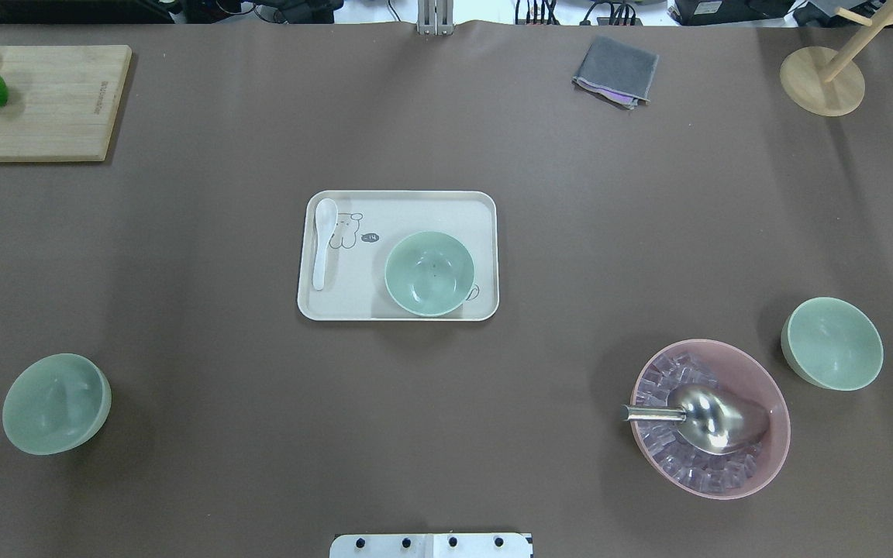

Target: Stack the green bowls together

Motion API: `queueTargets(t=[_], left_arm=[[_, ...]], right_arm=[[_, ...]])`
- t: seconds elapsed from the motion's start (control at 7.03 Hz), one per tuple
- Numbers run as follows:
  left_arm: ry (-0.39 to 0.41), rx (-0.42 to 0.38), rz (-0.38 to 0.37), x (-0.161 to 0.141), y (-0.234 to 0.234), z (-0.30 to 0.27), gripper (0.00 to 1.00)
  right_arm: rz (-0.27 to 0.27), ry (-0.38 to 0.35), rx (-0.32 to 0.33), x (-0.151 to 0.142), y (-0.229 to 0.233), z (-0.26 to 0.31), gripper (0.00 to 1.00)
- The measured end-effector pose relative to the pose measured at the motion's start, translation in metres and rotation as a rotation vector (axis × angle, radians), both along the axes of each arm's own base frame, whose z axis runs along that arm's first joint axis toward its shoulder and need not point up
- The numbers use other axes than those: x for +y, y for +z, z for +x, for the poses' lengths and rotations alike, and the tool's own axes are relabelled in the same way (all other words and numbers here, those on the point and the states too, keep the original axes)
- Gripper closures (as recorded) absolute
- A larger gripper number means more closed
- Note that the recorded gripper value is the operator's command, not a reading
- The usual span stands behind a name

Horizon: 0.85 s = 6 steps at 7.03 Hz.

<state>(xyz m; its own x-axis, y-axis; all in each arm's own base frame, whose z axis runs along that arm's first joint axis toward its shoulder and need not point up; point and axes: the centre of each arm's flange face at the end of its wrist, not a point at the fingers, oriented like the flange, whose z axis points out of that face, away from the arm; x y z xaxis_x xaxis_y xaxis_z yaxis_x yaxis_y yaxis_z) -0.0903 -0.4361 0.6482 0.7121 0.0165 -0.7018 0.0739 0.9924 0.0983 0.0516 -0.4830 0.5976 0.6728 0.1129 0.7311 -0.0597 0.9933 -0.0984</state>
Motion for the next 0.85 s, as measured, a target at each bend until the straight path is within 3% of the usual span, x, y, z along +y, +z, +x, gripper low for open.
queueTargets(t=[0.85], left_arm=[[0.006, -0.002, 0.003, 0.0013, 0.0031, 0.0, 0.02]], right_arm=[[0.002, 0.002, -0.002, 0.0004, -0.0028, -0.0001, 0.0]])
